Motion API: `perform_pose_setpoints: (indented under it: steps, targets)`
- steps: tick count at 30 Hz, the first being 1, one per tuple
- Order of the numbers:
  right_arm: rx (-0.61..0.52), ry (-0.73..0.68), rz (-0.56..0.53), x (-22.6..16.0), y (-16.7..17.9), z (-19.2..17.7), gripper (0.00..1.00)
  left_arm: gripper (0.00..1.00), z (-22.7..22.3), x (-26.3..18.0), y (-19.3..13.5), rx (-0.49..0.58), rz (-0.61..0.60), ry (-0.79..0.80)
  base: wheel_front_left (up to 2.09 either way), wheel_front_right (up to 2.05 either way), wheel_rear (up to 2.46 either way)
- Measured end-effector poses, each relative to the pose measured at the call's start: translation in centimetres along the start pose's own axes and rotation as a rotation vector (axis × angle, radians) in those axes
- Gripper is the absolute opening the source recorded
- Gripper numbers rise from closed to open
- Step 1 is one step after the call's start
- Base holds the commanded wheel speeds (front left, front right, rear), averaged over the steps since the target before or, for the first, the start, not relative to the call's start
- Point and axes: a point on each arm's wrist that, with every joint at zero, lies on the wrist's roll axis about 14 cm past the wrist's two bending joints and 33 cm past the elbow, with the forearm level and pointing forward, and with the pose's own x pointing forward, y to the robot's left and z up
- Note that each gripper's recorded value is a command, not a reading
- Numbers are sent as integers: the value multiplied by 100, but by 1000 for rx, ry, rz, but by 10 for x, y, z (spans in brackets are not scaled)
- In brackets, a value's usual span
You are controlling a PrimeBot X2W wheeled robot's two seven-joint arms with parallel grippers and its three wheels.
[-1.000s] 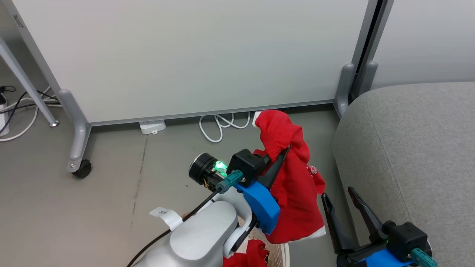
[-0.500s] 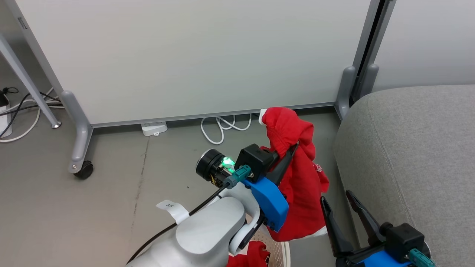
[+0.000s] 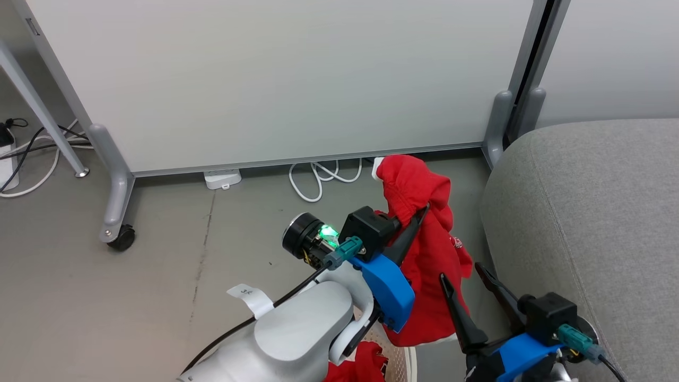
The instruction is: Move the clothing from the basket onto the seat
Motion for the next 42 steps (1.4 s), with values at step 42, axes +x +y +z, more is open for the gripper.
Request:
perform_pose_setpoints:
  steps: [42]
  targets:
    - [-112, 133, 111, 62, 12, -26, 100, 0, 3, 4, -17, -14, -84, 0, 0, 0, 0]
